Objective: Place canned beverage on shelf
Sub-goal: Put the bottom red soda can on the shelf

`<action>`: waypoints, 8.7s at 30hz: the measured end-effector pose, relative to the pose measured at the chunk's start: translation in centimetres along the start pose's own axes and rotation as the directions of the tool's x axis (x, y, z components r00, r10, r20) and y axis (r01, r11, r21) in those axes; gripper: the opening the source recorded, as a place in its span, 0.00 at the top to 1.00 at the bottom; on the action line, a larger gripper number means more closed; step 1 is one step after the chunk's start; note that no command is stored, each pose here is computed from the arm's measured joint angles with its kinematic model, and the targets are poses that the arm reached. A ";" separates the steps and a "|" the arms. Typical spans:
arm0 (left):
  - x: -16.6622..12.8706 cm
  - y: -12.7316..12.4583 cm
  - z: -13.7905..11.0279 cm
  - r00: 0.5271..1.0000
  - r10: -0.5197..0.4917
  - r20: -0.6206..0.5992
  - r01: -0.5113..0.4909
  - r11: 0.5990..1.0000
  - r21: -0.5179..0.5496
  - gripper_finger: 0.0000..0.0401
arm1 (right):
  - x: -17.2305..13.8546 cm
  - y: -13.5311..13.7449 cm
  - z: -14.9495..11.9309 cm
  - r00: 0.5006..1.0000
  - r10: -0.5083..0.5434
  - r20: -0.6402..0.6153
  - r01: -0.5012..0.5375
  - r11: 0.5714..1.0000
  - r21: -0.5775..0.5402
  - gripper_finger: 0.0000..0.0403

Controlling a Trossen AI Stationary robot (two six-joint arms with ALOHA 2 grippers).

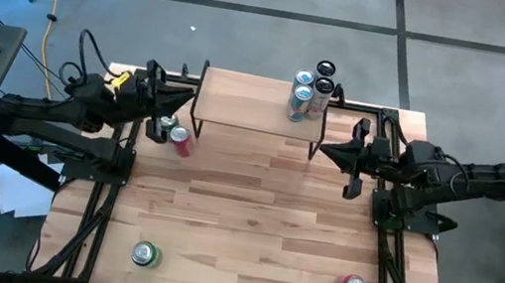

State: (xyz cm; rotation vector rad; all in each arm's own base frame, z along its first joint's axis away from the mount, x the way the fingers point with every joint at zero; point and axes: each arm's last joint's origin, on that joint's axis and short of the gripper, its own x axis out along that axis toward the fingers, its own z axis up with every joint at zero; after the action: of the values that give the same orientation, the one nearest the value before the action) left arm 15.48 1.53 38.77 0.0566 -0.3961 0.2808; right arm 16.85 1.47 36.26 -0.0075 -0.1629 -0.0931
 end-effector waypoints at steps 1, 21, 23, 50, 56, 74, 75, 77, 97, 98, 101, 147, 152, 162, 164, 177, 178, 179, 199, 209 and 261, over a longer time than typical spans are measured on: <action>0.0 0.0 0.1 1.000 0.001 0.008 -0.001 1.000 0.002 1.00 | 0.0 -0.1 0.0 1.000 0.000 0.000 0.000 1.000 -0.001 1.00; -0.5 0.1 0.7 0.999 -0.012 0.035 0.016 0.992 -0.128 1.00 | 0.1 -0.3 0.4 0.999 0.001 0.041 -0.005 0.996 0.093 1.00; -0.7 0.1 0.9 0.999 -0.011 0.045 0.017 0.991 -0.130 1.00 | 0.1 -0.3 0.4 0.999 0.000 0.041 -0.004 0.996 0.093 1.00; -1.1 0.2 0.9 0.999 -0.024 0.021 0.029 0.975 -0.220 1.00 | 0.2 -0.2 -0.3 1.000 -0.002 -0.026 0.006 0.988 0.157 1.00; -1.1 0.2 0.9 1.000 -0.021 0.020 0.025 0.975 -0.220 1.00 | 0.4 -0.2 -0.5 0.999 -0.002 -0.033 0.007 0.988 0.156 1.00; -1.1 0.2 0.9 1.000 -0.017 0.021 0.021 0.972 -0.234 1.00 | 0.4 -0.5 -1.5 0.985 -0.119 -0.127 0.141 0.974 0.178 0.91; -1.1 0.2 0.9 1.000 -0.017 0.021 0.021 0.970 -0.243 1.00 | 0.4 -0.5 -1.6 0.983 -0.121 -0.138 0.146 0.970 0.192 0.87; -1.1 0.2 0.9 1.000 -0.017 0.021 0.021 0.969 -0.246 1.00 | 0.4 -0.5 -1.8 0.979 -0.121 -0.162 0.155 0.964 0.217 0.75; -1.1 0.2 0.9 1.000 -0.017 0.021 0.022 0.955 -0.296 1.00 | 0.2 -0.6 -2.6 0.956 -0.169 -0.240 0.240 0.920 0.310 0.12; -1.1 0.2 0.9 1.000 -0.017 0.021 0.022 0.955 -0.296 1.00 | 0.2 -0.6 -2.6 0.956 -0.169 -0.239 0.240 0.920 0.310 0.12; -1.1 0.2 0.9 1.000 -0.017 0.021 0.022 0.955 -0.296 1.00 | 0.2 -0.6 -2.6 0.956 -0.169 -0.239 0.240 0.920 0.311 0.12; -1.1 0.3 1.0 1.000 -0.016 0.027 0.023 0.954 -0.300 1.00 | 0.2 -0.6 -2.6 0.956 -0.170 -0.240 0.236 0.930 0.281 0.01; -1.3 0.3 1.2 0.999 -0.016 0.034 0.025 0.954 -0.298 1.00 | 0.1 -0.7 -2.6 0.956 -0.170 -0.239 0.236 0.929 0.286 0.01; -1.3 0.3 1.2 0.999 -0.015 0.036 0.025 0.954 -0.298 1.00 | -0.7 -0.8 4.3 0.984 -0.116 0.134 0.052 0.912 0.406 0.01; -1.3 0.3 1.2 0.999 -0.015 0.035 0.025 0.954 -0.298 1.00 | -1.3 -0.8 6.0 0.980 -0.106 0.170 0.031 0.920 0.392 0.01; -1.3 0.3 1.2 0.999 -0.015 0.035 0.024 0.954 -0.299 1.00 | 0.5 1.1 5.4 0.969 0.172 -0.177 -0.048 0.836 0.547 0.01; -1.3 0.3 1.2 0.999 -0.015 0.035 0.025 0.954 -0.299 1.00 | 0.6 1.3 5.5 0.946 0.180 -0.268 0.002 0.827 0.562 0.01; -1.3 0.3 1.2 0.999 -0.015 0.035 0.025 0.954 -0.299 1.00 | 0.8 1.6 5.8 0.914 0.187 -0.360 0.055 0.821 0.568 0.01; -1.3 0.3 1.2 0.999 -0.015 0.035 0.025 0.954 -0.299 1.00 | -2.6 10.3 -3.7 -0.121 0.246 -0.962 0.651 0.751 0.110 0.01; -1.3 0.3 1.2 0.999 -0.015 0.035 0.024 0.954 -0.300 1.00 | -3.9 12.4 -3.6 -0.076 0.266 -0.961 0.788 0.606 0.106 0.01; -2.2 0.6 1.9 0.998 0.017 0.055 0.001 0.950 -0.312 1.00 | -3.1 20.7 -11.4 -0.381 0.225 -0.897 0.873 0.407 -0.269 0.01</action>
State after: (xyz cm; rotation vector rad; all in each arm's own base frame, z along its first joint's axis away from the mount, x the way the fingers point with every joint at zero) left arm 12.65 1.37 39.63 -0.2486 -0.4939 0.2224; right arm 17.60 22.15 24.47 1.0828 1.6693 -0.9497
